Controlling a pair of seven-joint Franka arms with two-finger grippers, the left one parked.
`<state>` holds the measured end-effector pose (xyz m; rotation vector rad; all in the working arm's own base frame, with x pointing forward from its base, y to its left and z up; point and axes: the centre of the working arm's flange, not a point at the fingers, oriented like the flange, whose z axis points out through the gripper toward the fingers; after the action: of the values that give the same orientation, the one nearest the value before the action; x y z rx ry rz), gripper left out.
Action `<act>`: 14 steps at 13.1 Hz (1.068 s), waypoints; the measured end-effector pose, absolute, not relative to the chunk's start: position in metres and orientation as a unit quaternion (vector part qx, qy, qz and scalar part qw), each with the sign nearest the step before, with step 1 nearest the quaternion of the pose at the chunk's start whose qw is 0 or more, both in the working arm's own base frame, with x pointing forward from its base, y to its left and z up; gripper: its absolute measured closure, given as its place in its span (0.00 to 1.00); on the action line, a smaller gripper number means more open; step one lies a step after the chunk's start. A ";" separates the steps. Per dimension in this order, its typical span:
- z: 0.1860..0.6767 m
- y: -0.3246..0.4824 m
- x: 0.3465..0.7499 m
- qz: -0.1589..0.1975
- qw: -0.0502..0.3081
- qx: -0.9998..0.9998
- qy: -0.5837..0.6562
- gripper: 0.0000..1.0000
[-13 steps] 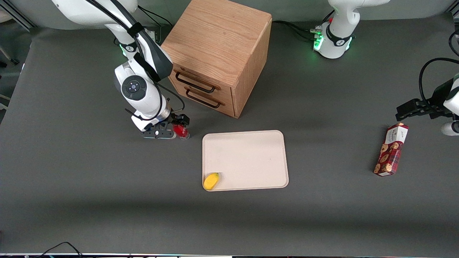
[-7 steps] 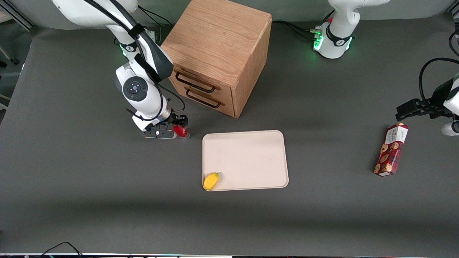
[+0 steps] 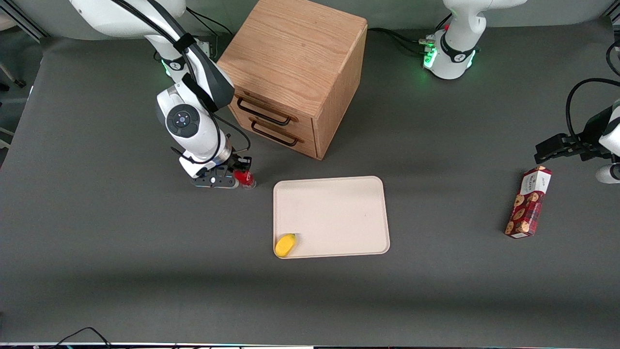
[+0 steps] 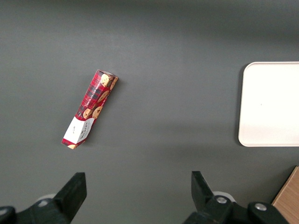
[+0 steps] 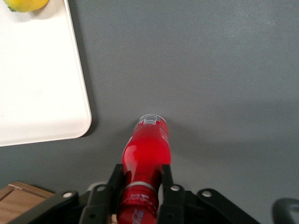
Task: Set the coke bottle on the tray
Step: 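Lift the red bottle with the right gripper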
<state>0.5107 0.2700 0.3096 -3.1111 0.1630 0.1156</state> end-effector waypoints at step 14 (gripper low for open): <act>0.514 0.257 0.577 0.016 0.008 -0.998 0.067 0.66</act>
<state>0.5765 0.2567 0.5144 -3.1183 0.2090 0.0490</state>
